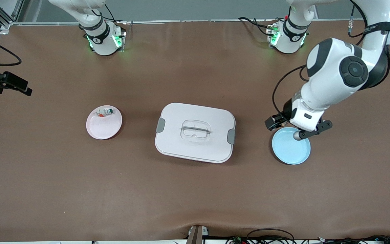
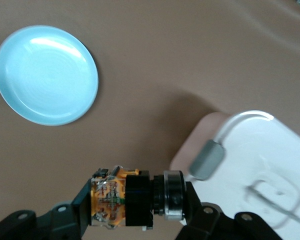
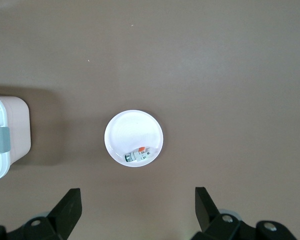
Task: Transfer orange switch to right arm and place
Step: 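Lift the switch with the left gripper and carry it over the box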
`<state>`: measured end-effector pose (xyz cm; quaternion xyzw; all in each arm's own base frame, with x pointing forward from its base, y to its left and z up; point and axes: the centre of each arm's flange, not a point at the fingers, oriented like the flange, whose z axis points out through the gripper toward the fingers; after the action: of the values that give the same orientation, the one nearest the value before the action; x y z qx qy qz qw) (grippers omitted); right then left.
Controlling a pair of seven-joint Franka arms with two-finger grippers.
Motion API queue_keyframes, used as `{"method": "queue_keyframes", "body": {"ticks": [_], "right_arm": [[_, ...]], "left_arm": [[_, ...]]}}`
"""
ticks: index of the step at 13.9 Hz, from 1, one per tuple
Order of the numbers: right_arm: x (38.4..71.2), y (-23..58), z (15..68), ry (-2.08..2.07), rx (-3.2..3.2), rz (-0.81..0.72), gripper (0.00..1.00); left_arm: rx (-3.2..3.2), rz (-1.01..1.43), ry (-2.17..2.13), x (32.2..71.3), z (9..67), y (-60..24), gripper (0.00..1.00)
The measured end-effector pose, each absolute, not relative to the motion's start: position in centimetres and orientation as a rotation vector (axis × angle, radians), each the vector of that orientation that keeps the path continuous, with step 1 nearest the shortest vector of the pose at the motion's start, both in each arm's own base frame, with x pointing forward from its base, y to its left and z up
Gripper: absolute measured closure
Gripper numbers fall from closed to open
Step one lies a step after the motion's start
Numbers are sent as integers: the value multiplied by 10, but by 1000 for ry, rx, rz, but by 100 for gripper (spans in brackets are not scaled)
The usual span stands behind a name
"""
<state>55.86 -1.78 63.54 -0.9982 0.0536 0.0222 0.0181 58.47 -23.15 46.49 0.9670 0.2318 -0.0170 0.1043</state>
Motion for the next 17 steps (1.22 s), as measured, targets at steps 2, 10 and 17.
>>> {"method": "queue_keyframes", "body": {"ticks": [2, 10, 17], "right_arm": [[561, -18, 632, 166, -3100, 73, 0], [558, -10, 621, 149, -3070, 171, 0], [566, 62, 584, 99, -2731, 158, 0]], "left_arm": [[2745, -103, 847, 581, 479, -266, 27], [2381, -370, 1415, 574, 485, -392, 27], [2050, -481, 1712, 562, 464, -471, 27]]}}
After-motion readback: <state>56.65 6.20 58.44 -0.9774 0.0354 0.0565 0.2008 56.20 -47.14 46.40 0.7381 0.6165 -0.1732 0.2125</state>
